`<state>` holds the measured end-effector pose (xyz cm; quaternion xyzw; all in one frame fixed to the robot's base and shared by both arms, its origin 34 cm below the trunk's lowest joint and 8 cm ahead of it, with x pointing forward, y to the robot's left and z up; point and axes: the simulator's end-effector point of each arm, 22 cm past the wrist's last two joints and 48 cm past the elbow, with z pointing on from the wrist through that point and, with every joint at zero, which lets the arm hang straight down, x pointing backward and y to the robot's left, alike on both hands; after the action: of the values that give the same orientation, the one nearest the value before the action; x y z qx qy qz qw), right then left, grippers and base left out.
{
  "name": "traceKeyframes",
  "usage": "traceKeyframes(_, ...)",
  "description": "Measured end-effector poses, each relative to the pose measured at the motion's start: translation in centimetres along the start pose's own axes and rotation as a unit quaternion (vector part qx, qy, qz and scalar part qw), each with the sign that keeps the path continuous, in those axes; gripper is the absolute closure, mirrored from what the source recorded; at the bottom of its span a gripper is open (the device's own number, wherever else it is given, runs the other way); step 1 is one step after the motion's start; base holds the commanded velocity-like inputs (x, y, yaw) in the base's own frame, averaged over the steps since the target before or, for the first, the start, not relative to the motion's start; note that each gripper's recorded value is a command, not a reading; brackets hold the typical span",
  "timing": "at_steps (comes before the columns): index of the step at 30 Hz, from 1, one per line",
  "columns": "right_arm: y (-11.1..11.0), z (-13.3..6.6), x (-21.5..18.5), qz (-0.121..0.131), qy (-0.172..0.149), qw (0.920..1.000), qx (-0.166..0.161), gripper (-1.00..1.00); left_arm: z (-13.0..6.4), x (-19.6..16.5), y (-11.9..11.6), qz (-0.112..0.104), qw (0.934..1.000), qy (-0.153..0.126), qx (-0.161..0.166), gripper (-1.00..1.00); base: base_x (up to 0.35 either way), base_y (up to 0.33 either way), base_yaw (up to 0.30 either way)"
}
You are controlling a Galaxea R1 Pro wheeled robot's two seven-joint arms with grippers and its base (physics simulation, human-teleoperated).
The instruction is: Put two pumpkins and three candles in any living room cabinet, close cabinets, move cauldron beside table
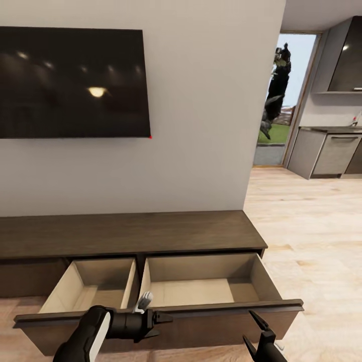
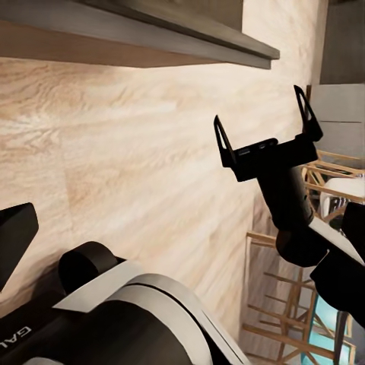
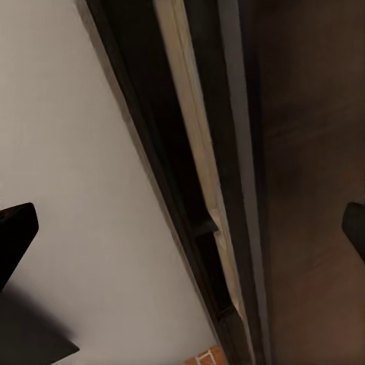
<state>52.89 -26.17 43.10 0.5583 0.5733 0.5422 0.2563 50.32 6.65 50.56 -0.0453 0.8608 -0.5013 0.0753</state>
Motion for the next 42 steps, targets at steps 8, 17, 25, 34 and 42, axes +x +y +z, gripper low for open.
traceKeyframes(8, 1.2, -0.2, 0.4, -0.003, -0.004, 1.0000, 0.006, -1.00, -0.8, -0.5, -1.5, 0.000, 1.0000, 0.000, 0.000, -1.00, 0.000, 0.000, 0.000)
traceKeyframes(17, 2.5, -0.5, 0.3, -0.020, -0.026, 0.9994, 0.013, -1.00, -1.7, -1.0, -3.1, 0.000, 1.0000, 0.000, -0.001, -1.00, 0.000, 0.000, 0.000)
traceKeyframes(25, 3.9, -0.6, -0.3, -0.061, -0.064, 0.9960, 0.015, -1.00, -2.4, -1.5, -4.5, 0.000, 1.0000, 0.000, -0.001, -1.00, 0.000, 0.000, 0.000)
traceKeyframes(34, 2.9, -1.3, -0.8, -0.068, -0.081, 0.9910, 0.082, -1.00, -3.2, -1.9, -6.1, 0.000, 1.0000, 0.002, -0.003, -1.00, 0.000, 0.000, 0.000)
traceKeyframes(42, 3.1, -2.0, -1.1, -0.072, -0.088, 0.9865, 0.118, -1.00, -4.0, -2.2, -7.4, 0.001, 1.0000, 0.003, -0.005, -1.00, 0.000, 0.000, 0.000)
